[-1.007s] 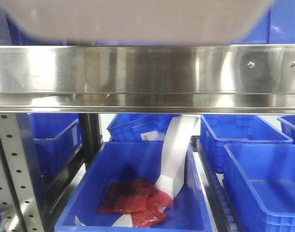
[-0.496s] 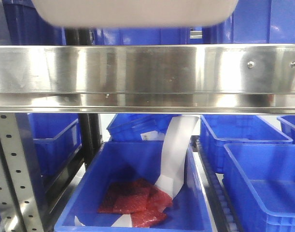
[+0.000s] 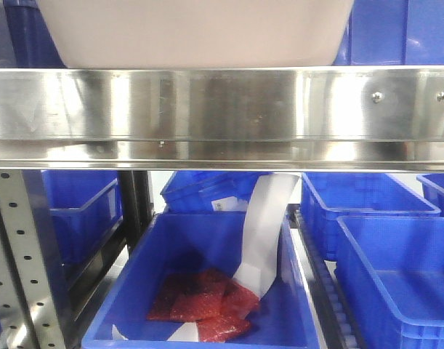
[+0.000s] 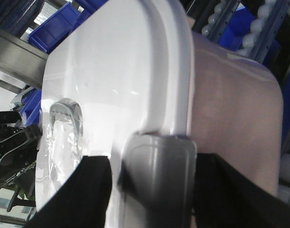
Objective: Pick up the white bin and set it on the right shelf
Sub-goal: 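Push the bin forward onto the upper shelf with both grippers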
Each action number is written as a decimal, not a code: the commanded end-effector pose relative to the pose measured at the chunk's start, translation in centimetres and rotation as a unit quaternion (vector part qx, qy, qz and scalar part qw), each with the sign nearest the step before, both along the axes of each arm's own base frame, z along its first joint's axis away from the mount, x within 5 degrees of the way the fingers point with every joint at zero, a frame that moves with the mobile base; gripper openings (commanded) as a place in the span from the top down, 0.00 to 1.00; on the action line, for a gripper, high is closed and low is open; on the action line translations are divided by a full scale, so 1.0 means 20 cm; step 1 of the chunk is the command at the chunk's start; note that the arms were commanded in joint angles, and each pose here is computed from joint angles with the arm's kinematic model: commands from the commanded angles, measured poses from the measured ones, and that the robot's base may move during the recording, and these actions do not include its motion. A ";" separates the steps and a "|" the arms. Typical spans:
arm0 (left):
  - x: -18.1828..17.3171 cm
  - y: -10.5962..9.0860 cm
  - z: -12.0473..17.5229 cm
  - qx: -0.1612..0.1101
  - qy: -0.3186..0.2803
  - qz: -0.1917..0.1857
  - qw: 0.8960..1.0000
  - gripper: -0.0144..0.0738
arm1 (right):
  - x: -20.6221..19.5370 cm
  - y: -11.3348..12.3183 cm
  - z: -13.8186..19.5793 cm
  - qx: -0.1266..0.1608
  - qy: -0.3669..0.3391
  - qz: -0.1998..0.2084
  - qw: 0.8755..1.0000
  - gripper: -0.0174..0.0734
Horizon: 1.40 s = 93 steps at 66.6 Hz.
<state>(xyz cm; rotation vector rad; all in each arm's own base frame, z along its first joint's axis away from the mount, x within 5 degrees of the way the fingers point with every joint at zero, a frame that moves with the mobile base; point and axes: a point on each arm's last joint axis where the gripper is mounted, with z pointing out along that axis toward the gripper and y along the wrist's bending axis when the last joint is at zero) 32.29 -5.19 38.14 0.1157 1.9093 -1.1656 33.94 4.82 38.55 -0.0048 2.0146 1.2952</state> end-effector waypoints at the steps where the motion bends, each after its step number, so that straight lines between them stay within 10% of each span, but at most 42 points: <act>1: -0.04 -0.03 0.15 -0.048 -0.042 -0.002 0.998 0.43 | -0.04 0.02 0.17 0.057 -0.050 0.000 0.997 0.29; 16: -0.01 0.00 0.14 -0.040 -0.046 0.042 0.997 0.31 | 0.01 0.01 0.12 0.043 -0.040 -0.015 0.998 0.12; 57: 0.02 0.03 0.11 0.008 -0.050 0.081 0.995 0.37 | 0.04 -0.10 0.09 0.010 -0.044 -0.072 0.996 0.13; 72: 0.02 0.03 0.11 0.018 -0.051 0.083 0.995 1.00 | 0.04 -0.10 0.07 -0.023 -0.041 -0.063 0.997 0.65; 76: 0.02 0.04 0.11 0.018 -0.051 0.086 0.995 0.95 | 0.04 -0.11 0.06 -0.027 -0.042 -0.069 0.996 0.78; 93: 0.01 0.04 0.12 0.009 -0.046 0.093 0.995 0.97 | 0.05 -0.12 0.10 -0.036 -0.058 -0.090 0.994 0.77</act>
